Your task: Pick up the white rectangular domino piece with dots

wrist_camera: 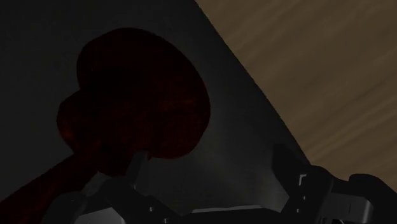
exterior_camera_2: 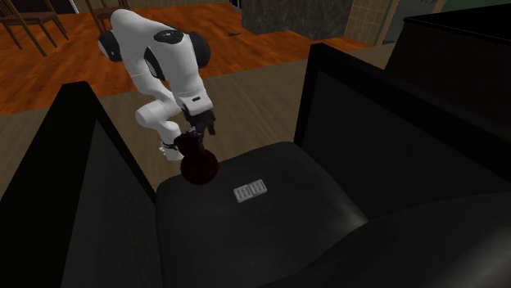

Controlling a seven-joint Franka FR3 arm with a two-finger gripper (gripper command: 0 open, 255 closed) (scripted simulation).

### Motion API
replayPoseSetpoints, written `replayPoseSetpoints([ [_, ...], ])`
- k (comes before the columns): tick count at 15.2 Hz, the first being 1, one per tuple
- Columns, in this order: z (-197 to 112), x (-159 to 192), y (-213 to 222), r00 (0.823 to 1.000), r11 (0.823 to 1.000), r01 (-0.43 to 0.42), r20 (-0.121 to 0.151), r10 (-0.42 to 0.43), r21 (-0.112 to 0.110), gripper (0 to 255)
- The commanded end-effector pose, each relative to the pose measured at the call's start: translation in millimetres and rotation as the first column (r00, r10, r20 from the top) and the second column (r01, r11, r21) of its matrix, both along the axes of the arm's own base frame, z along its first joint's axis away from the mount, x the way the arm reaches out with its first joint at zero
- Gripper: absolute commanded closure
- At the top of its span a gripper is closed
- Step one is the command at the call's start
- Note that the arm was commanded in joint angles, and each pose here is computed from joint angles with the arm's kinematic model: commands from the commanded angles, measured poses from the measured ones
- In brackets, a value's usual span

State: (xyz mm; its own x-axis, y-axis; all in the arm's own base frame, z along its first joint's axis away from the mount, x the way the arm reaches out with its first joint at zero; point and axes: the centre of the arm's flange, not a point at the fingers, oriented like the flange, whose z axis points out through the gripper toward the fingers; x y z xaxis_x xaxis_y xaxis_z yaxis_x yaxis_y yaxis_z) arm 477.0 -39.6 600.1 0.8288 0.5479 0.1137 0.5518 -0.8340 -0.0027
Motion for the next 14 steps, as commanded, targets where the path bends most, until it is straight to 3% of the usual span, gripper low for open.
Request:
replayPoseSetpoints([
  [1,-28.9,35.6,-8.0,0.996,0.998,-0.069,-0.056,0.068,-0.01,0],
  [4,-34.8,77.0,-7.6,0.982,0.984,-0.178,-0.065,0.177,-0.017,0],
  [7,-41.1,118.0,-2.7,0.956,0.958,-0.285,-0.075,0.283,-0.022,0],
  [10,-47.8,158.1,6.6,0.919,0.921,-0.389,-0.085,0.386,-0.027,0],
  [14,-57.3,209.5,25.7,0.851,0.853,-0.52,-0.1,0.515,-0.032,0],
])
